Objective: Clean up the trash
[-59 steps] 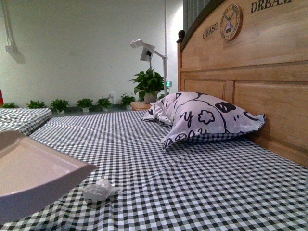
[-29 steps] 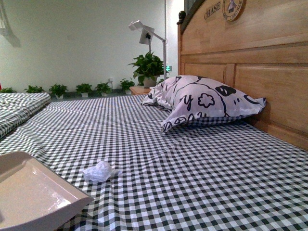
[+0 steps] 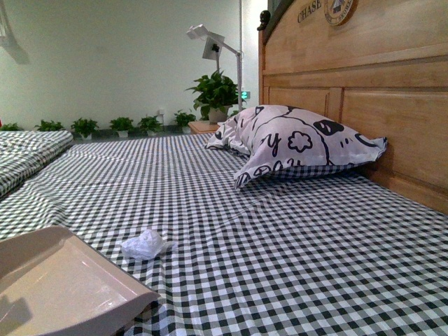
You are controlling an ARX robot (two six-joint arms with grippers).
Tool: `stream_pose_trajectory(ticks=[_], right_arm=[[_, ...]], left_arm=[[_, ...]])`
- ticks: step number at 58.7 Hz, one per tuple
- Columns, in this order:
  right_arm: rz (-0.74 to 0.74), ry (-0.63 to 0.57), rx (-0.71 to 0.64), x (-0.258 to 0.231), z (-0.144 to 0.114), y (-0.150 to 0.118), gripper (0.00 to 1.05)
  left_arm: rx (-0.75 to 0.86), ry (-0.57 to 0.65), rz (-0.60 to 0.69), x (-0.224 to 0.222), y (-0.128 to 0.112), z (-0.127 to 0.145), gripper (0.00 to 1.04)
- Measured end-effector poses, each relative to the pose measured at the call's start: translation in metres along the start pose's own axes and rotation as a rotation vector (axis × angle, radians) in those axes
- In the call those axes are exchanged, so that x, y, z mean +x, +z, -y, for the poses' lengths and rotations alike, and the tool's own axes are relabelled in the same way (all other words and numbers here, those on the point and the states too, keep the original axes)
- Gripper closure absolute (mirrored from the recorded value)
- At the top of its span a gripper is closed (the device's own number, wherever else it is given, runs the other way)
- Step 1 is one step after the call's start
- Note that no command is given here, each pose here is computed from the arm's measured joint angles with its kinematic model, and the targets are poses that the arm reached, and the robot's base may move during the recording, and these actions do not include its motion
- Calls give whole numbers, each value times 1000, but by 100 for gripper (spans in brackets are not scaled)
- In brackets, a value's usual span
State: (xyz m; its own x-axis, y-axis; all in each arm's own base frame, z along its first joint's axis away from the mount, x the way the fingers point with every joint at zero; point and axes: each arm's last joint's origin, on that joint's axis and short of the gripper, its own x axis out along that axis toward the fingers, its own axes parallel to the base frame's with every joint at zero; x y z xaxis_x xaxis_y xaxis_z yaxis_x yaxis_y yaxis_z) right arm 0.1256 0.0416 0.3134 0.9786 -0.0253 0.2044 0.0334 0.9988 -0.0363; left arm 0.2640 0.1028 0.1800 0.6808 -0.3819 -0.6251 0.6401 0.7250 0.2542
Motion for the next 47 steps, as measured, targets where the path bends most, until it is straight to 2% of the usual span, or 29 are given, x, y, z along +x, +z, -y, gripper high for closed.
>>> stream_pose_trajectory(ticks=[42, 47], right_arm=[[-3, -2, -1, 0, 0, 0, 84], [-249, 0, -44, 11, -2, 0, 84]], left_arm=[[1, -45, -97, 16, 2, -10, 77], [3, -45, -99, 16, 2, -10, 77]])
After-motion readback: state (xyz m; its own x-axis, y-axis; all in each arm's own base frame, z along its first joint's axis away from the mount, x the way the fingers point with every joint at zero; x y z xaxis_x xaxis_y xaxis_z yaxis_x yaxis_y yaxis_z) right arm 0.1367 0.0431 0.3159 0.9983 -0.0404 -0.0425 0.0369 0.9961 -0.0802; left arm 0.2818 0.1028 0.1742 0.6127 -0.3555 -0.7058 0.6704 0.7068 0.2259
